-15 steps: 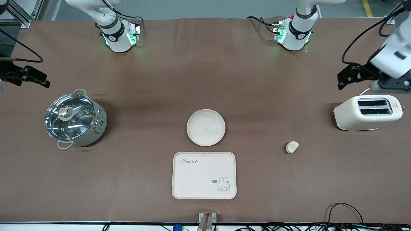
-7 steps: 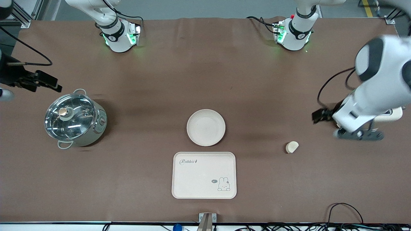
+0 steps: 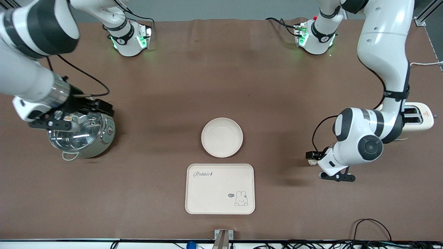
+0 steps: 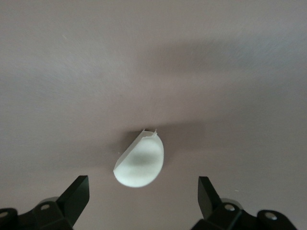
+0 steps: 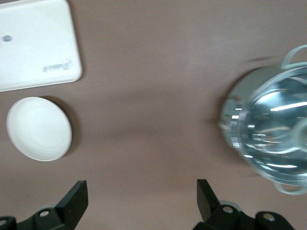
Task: Place bun in plate and plate on tray
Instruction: 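Grasp the cream bun with the left gripper while the right gripper reaches the plate, then move the bun over the plate while the right gripper grasps the plate rim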
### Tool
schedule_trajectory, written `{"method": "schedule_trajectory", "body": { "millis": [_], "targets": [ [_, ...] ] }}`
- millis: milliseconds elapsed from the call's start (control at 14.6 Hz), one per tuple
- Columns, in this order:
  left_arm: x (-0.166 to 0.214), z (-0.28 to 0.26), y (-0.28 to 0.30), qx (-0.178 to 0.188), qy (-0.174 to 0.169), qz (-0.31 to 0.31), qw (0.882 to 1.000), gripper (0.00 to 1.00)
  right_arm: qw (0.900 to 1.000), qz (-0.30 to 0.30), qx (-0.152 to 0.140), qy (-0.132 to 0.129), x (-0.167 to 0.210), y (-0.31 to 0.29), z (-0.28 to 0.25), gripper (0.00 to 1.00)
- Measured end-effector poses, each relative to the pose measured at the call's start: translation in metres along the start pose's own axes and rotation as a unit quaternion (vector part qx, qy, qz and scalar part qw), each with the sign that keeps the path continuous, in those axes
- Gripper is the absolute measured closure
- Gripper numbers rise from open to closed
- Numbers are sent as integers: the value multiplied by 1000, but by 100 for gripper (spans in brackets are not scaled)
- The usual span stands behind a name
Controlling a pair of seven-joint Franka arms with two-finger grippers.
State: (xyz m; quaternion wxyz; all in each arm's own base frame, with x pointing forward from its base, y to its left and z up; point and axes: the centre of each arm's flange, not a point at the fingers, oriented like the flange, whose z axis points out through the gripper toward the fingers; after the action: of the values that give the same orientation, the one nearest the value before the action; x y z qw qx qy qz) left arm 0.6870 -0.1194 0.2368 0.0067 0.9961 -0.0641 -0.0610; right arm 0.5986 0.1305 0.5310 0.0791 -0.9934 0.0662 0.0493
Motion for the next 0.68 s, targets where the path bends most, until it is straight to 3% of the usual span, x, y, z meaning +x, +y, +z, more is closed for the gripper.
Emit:
{"method": "schedule_trajectory", "body": {
  "millis": [137,479,548,685],
  "targets": [
    [-1,20,-1,0,7,15,1000,0,1000,11,23,7,8,-7,22,0],
    [-11,49,-5,0,33,29,999,4,998,40,39,31,1,-56,86,0],
    [-11,51,-5,1,39,30,999,8,997,49,47,34,-5,-69,102,0],
    [-14,57,-5,1,47,33,998,30,994,65,77,42,-14,-88,137,0]
  ]
}}
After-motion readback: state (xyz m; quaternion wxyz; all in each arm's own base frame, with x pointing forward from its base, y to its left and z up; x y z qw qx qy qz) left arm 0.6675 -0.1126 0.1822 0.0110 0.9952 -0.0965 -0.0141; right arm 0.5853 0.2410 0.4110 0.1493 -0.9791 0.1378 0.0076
